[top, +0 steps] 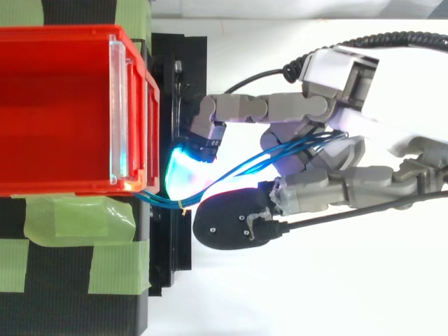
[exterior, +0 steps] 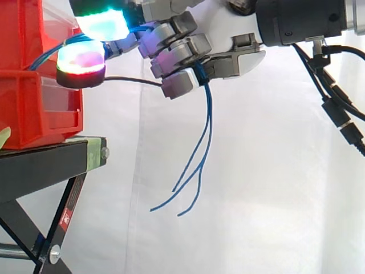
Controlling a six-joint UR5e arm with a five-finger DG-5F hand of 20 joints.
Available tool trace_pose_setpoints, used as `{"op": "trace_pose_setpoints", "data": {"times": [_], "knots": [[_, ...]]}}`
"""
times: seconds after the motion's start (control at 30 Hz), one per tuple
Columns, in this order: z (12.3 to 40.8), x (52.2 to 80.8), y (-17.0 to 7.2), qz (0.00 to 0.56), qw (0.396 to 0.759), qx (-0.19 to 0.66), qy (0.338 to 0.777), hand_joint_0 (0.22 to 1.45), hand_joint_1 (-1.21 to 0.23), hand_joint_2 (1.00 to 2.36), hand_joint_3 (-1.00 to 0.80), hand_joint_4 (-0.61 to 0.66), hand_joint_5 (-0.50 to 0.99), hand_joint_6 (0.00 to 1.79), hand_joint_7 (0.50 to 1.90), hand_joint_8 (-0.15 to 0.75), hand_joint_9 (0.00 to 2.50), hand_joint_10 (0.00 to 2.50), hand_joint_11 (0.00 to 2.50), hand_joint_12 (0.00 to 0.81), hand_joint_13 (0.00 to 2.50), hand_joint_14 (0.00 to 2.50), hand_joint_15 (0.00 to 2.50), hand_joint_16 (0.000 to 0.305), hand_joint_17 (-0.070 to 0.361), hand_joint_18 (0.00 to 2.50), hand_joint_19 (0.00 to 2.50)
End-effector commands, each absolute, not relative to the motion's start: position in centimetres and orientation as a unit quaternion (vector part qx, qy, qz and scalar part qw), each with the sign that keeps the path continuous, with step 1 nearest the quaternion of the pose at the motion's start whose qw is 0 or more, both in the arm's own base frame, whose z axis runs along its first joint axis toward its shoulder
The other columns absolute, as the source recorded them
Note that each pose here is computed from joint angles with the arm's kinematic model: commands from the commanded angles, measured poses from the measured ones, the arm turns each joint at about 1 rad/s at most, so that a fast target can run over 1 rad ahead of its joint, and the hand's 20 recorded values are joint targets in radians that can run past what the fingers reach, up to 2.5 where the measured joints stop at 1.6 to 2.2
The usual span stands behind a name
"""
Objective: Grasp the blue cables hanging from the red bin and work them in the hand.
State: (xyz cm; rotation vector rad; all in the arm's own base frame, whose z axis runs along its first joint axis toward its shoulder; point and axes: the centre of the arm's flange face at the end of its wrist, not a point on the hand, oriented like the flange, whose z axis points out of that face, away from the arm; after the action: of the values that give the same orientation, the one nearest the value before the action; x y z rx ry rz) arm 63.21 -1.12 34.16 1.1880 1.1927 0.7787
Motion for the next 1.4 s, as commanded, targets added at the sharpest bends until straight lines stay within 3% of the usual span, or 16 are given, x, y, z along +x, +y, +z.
{"op": "trace_pose_setpoints", "data": {"times": [0.0, 0.07, 0.1, 0.27, 0.57, 0.87, 0.93, 0.97, 1.0, 1.03, 1.07, 1.1, 1.37], "knots": [[34.17, 63.20, -1.09, 0.335, 0.600, 0.511, 0.516, 1.00, -0.58, 1.03, -0.21, 0.36, 0.35, 0.01, 1.28, 0.277, 1.05, 2.50, 2.50, 0.411, 1.28, 2.50, 1.82, 0.041, 0.093, 1.34, 1.13], [34.17, 63.19, -1.19, 0.334, 0.601, 0.512, 0.515, 1.00, -0.59, 1.03, -0.07, 0.35, 0.34, 0.01, 1.27, 0.277, 1.05, 2.50, 2.50, 0.411, 1.28, 2.50, 1.82, 0.041, 0.093, 1.34, 1.13], [34.17, 63.20, -1.09, 0.335, 0.600, 0.511, 0.516, 1.02, -0.62, 1.02, 0.08, 0.36, 0.35, 0.01, 1.27, 0.277, 1.05, 2.50, 2.50, 0.411, 1.28, 2.50, 1.82, 0.041, 0.093, 1.34, 1.13], [34.16, 63.18, -1.09, 0.334, 0.600, 0.511, 0.516, 1.05, -0.62, 1.00, 0.37, 0.38, 0.36, 0.01, 1.26, 0.277, 1.05, 2.50, 2.50, 0.411, 1.28, 2.50, 1.82, 0.041, 0.093, 1.34, 1.13], [34.08, 63.22, -1.08, 0.334, 0.600, 0.511, 0.516, 1.02, -0.58, 1.35, 0.43, 0.35, 0.37, 0.01, 1.28, 0.277, 1.05, 2.50, 2.50, 0.411, 1.28, 2.50, 1.82, 0.041, 0.093, 1.34, 1.13], [34.15, 63.16, -1.20, 0.333, 0.600, 0.512, 0.516, 1.08, -0.57, 1.48, 0.51, 0.30, 0.38, 0.01, 1.25, 0.277, 1.05, 2.50, 2.50, 0.411, 1.28, 2.50, 1.82, 0.041, 0.093, 1.34, 1.13], [34.15, 63.16, -1.20, 0.334, 0.600, 0.512, 0.516, 1.06, -0.59, 1.45, 0.49, 0.31, 0.37, 0.01, 1.26, 0.277, 1.05, 2.50, 2.50, 0.411, 1.28, 2.50, 1.82, 0.041, 0.093, 1.34, 1.13], [34.15, 63.16, -1.20, 0.334, 0.600, 0.512, 0.516, 1.04, -0.65, 1.23, 0.41, 0.33, 0.37, 0.01, 1.25, 0.277, 1.05, 2.50, 2.50, 0.411, 1.28, 2.50, 1.82, 0.041, 0.093, 1.34, 1.13], [34.14, 63.15, -1.20, 0.334, 0.599, 0.513, 0.516, 1.04, -0.66, 1.20, 0.39, 0.34, 0.37, 0.01, 1.26, 0.277, 1.05, 2.50, 2.50, 0.411, 1.28, 2.50, 1.82, 0.041, 0.093, 1.34, 1.13], [34.14, 63.15, -1.20, 0.333, 0.600, 0.513, 0.516, 1.04, -0.68, 1.01, 0.35, 0.35, 0.36, 0.01, 1.26, 0.277, 1.05, 2.50, 2.50, 0.411, 1.28, 2.50, 1.82, 0.041, 0.093, 1.34, 1.13], [34.04, 63.17, -1.19, 0.333, 0.599, 0.513, 0.517, 0.96, -0.69, 1.02, 0.08, 0.36, 0.36, 0.01, 1.27, 0.277, 1.05, 2.50, 2.50, 0.411, 1.28, 2.50, 1.82, 0.041, 0.093, 1.34, 1.13], [34.14, 63.15, -1.20, 0.333, 0.600, 0.513, 0.516, 0.92, -0.67, 1.02, -0.06, 0.35, 0.34, 0.01, 1.28, 0.277, 1.05, 2.50, 2.50, 0.411, 1.28, 2.50, 1.82, 0.041, 0.093, 1.34, 1.13], [34.06, 63.19, -1.19, 0.333, 0.600, 0.513, 0.516, 0.88, -0.64, 1.02, -0.50, 0.35, 0.32, 0.01, 1.28, 0.277, 1.05, 2.50, 2.50, 0.411, 1.28, 2.50, 1.82, 0.041, 0.093, 1.34, 1.13]]}}
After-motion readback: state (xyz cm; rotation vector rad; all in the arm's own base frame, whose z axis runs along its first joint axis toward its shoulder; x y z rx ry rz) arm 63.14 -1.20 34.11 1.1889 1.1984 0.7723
